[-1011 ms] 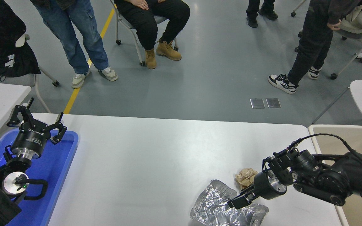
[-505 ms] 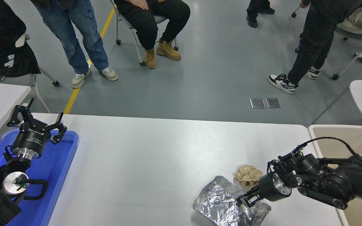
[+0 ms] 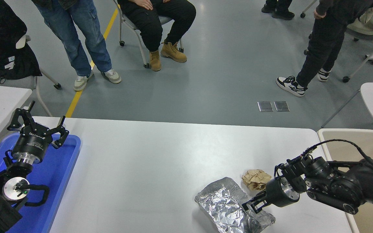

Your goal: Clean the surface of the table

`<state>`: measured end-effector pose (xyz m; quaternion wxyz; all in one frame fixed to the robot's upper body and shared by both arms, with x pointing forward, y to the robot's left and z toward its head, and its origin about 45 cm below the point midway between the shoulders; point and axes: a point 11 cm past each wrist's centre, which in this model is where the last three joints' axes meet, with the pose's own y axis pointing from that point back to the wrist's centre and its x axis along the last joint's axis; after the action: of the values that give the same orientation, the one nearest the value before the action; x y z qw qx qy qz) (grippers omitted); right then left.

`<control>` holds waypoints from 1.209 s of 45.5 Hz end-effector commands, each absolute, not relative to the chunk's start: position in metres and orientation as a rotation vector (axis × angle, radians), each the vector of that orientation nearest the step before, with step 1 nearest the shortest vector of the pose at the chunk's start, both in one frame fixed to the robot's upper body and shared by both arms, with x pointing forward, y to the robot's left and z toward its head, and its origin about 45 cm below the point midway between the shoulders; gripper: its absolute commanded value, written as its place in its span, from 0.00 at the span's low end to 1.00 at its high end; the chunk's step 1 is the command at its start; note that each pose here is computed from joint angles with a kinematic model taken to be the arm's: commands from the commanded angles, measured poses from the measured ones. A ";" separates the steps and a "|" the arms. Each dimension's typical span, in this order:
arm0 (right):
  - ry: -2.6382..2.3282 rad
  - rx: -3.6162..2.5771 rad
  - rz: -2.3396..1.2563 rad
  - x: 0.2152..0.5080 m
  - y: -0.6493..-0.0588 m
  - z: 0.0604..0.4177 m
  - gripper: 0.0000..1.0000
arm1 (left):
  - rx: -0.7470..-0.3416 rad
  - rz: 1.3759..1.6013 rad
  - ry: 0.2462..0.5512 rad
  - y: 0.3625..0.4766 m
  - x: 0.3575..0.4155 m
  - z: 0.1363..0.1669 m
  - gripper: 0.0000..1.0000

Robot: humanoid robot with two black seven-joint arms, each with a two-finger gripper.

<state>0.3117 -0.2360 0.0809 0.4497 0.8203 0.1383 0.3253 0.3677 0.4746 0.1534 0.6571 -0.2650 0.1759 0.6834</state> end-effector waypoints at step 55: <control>0.136 2.109 0.879 0.356 -0.304 0.291 0.00 | -0.599 1.549 0.400 0.475 0.3672 0.1528 1.00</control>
<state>0.3494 -0.3008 0.2565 0.4169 0.8331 0.0756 0.3556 0.3677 0.4746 0.1534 0.6571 -0.2650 0.1759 0.6834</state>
